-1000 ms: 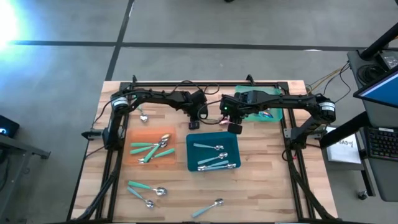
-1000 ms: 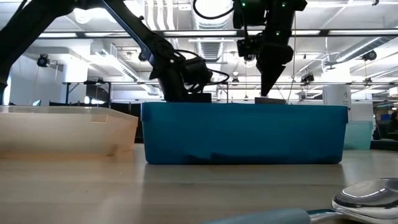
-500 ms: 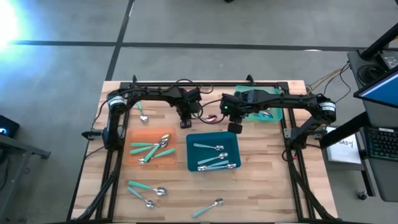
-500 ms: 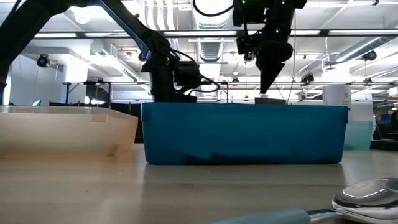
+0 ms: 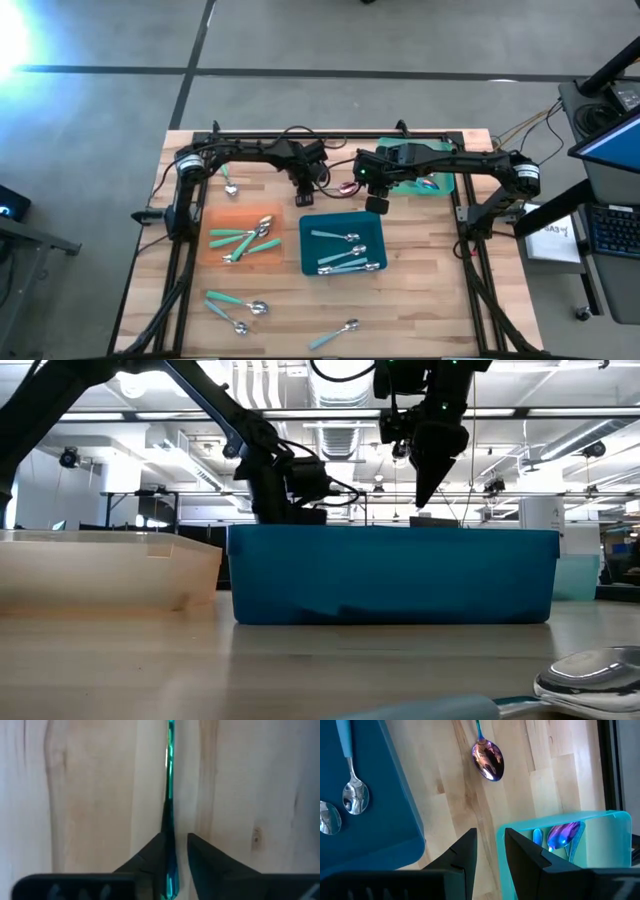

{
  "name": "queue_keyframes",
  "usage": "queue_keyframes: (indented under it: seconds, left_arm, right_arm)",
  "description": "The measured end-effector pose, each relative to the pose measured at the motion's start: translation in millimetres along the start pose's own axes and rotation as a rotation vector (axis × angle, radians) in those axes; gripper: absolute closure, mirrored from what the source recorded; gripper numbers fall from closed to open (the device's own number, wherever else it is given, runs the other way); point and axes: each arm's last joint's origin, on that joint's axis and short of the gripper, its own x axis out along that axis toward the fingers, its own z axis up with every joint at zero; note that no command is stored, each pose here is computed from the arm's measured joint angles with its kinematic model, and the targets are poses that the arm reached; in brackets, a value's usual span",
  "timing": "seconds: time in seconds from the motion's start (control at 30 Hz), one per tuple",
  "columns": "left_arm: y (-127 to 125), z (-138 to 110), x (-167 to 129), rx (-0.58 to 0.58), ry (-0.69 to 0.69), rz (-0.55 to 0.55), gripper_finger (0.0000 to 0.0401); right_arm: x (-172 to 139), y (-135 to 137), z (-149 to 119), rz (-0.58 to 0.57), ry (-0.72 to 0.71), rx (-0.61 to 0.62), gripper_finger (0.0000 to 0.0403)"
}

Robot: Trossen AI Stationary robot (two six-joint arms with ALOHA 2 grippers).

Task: Sort silverware by color (type)
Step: Put the blue spoon into the green bin

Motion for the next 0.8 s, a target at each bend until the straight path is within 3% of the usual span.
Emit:
queue_keyframes:
  seconds: [0.33,0.6,0.7,0.8]
  left_arm:
    - [2,11,-4,0.041,-0.095,0.029,0.0249]
    - [4,21,2,0.041,-0.21,0.011,0.0241]
    - [4,20,11,0.026,-0.2,-0.028,0.0241]
    - [4,21,13,0.029,-0.196,0.008,0.0241]
  right_arm:
    - [0,0,0,0.0,-0.001,0.0,0.0312]
    - [0,0,0,0.0,0.0,0.0,0.0312]
    - [0,0,0,0.0,0.0,0.0,0.0312]
    - [0,0,0,0.0,0.0,0.0,0.0312]
